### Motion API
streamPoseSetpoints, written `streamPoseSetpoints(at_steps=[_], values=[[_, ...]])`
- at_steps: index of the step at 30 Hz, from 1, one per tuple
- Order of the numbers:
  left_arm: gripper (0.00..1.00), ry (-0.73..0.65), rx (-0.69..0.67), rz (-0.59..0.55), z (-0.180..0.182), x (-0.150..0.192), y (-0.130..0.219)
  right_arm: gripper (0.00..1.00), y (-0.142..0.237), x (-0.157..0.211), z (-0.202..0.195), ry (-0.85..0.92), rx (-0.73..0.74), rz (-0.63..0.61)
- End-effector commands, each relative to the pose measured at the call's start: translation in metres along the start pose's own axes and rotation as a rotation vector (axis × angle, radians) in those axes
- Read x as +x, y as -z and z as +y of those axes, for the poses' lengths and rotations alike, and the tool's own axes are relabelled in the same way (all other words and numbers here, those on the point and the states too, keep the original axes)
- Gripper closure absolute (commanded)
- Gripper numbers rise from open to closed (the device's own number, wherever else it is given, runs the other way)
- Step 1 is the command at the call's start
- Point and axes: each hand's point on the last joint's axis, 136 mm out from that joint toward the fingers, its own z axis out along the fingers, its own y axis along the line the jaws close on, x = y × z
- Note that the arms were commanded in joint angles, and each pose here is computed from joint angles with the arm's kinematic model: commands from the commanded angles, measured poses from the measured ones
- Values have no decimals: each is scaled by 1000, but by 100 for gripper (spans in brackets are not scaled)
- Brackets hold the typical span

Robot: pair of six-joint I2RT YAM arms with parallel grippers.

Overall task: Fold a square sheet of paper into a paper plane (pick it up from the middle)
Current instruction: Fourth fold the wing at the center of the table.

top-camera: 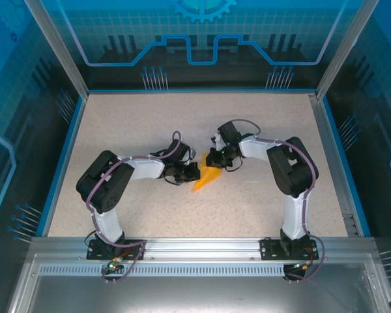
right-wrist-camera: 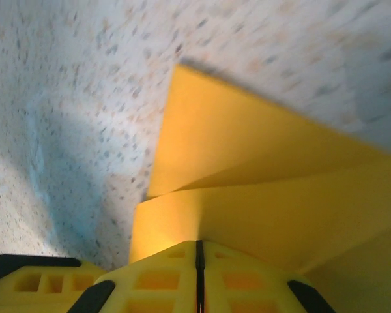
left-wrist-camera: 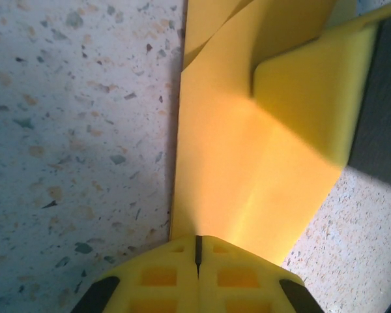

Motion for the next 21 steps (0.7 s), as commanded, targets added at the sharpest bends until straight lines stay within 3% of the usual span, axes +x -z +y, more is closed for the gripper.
streamPoseSetpoints(at_steps=[1, 9, 15, 21], values=[[100, 41, -144, 124, 39, 36, -10, 91, 9, -29, -25, -79, 22, -61], [100, 36, -140, 124, 37, 36, -9, 91, 39, -66, -59, -204, 107, -159], [100, 24, -135, 120, 32, 34, -9, 91, 67, -55, 2, -88, 47, -217], [100, 20, -133, 115, 29, 32, -8, 91, 36, -11, 33, -69, -30, -101]])
